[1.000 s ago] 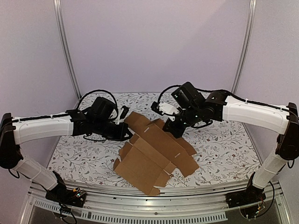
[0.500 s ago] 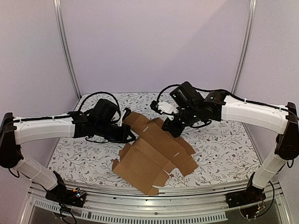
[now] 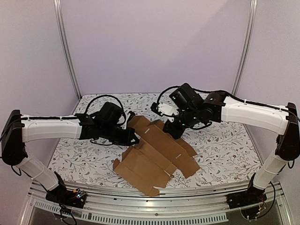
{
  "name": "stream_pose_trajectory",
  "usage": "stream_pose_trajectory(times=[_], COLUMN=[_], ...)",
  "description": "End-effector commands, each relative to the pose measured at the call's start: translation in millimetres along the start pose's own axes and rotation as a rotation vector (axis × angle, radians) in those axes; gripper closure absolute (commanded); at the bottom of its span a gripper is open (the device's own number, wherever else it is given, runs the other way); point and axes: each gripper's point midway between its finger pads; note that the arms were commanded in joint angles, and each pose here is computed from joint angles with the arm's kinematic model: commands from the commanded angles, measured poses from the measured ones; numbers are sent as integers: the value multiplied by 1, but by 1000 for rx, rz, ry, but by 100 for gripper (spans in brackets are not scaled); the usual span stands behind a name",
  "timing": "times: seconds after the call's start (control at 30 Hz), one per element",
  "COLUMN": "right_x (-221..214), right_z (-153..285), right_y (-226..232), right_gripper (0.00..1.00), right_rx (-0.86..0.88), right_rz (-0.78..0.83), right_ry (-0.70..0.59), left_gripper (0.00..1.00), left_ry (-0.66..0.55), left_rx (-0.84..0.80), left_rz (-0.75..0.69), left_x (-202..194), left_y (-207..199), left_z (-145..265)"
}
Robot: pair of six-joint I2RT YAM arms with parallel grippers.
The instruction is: Fold the paper box
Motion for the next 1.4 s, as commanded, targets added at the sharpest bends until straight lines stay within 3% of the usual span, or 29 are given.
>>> stream_pose_trajectory(times=[0.0, 0.27, 0.57, 0.87, 1.13, 1.37], right_x=[19, 12, 4, 4, -6, -14], right_z=[1, 0, 2, 1, 4, 9], right_y=[1, -2, -16, -19, -5, 5], right_gripper=[100, 100, 100, 100, 100, 100], right_rx=[-7, -27, -106, -118, -88, -32], right_rz=[-16, -1, 90, 242, 517, 664], right_ry=[-61, -37, 15, 56, 111, 166], left_gripper=[100, 100, 100, 99, 100, 100], left_ry=[50, 52, 11, -90, -186, -212], left_rx=[11, 118, 272, 321, 244, 41], left_rz=[-15, -72, -144, -163, -132, -116], left_x=[-15, -11, 1, 4, 14, 15], left_y=[-1, 13, 29, 36, 40, 23], left_z=[-11, 2, 48, 99, 111, 86])
Point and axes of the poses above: each gripper's point midway between its finger pads, its own z axis back along the fingers, its own y axis along the line the jaws close on, x = y × z, and after that the axes turned 7 degrees about -z, right-handed
